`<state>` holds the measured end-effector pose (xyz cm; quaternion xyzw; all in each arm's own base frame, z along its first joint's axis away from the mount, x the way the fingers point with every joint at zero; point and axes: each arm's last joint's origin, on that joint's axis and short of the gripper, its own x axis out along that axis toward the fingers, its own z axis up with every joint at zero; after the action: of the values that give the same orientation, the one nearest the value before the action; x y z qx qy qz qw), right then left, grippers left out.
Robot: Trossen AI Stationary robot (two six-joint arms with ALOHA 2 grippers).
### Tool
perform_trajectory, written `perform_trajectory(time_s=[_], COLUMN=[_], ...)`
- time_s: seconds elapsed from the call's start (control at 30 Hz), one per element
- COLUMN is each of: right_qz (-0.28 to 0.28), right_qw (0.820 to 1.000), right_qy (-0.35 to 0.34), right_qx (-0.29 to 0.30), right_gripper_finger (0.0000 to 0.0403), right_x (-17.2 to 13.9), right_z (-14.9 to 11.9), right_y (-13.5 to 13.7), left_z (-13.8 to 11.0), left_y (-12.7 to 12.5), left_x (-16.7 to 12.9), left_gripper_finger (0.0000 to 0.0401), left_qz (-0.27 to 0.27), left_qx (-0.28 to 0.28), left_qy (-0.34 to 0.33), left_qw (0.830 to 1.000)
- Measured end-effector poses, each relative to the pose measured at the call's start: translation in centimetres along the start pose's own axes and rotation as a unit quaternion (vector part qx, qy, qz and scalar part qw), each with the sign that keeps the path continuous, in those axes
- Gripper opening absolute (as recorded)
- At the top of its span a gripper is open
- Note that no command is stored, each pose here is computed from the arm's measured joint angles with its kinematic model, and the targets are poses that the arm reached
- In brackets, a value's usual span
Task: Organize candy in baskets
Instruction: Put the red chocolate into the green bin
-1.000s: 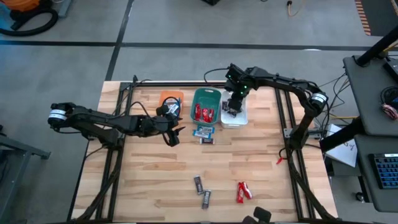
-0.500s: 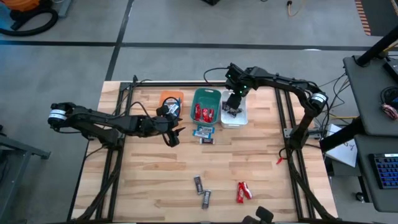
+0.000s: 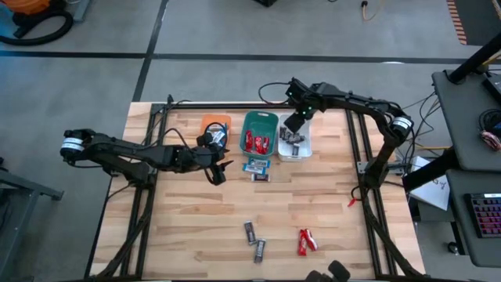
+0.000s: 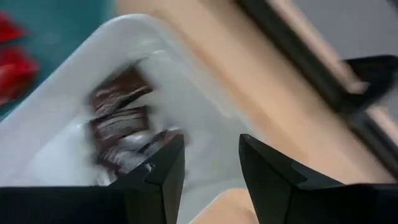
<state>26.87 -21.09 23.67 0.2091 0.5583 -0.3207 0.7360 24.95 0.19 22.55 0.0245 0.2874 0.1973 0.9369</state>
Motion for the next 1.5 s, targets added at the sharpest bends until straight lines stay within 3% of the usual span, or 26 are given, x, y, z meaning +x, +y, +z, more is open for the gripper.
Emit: perform_trajectory(time_s=[0.3,0.43,0.63,1.0,1.23,1.5], right_qz=[0.067,0.123,0.153,0.164,0.161,0.132], right_qw=[0.998,0.992,0.988,0.978,0.977,0.97], right_qy=[-0.003,0.003,0.018,0.097,0.131,0.203], right_qx=[-0.005,-0.006,-0.029,-0.083,-0.056,0.002], right_gripper_finger=[0.0131,0.0126,0.0125,0.0132,0.0141,0.0141], right_x=[-1.2,-3.1,-5.4,-7.3,-8.6,-8.7], right_z=[-0.3,-1.2,-3.2,-8.6,-12.5,-18.9], right_y=[0.7,2.3,6.2,14.4,18.5,22.0], left_z=[-0.4,-0.5,-0.5,-0.6,-0.7,-0.6], left_y=[0.0,-0.3,-1.0,-1.4,-1.4,-1.4], left_x=[0.0,-0.1,-0.3,-0.5,-0.5,-0.5], left_gripper_finger=[0.0176,0.0176,0.0176,0.0176,0.0176,0.0176], left_qz=[-0.008,-0.05,-0.077,-0.084,-0.084,-0.084], left_qx=[0.007,0.005,0.012,0.031,0.074,0.094], left_qy=[0.018,0.025,0.025,0.026,0.025,0.022], left_qw=[1.0,0.998,0.997,0.996,0.993,0.992])
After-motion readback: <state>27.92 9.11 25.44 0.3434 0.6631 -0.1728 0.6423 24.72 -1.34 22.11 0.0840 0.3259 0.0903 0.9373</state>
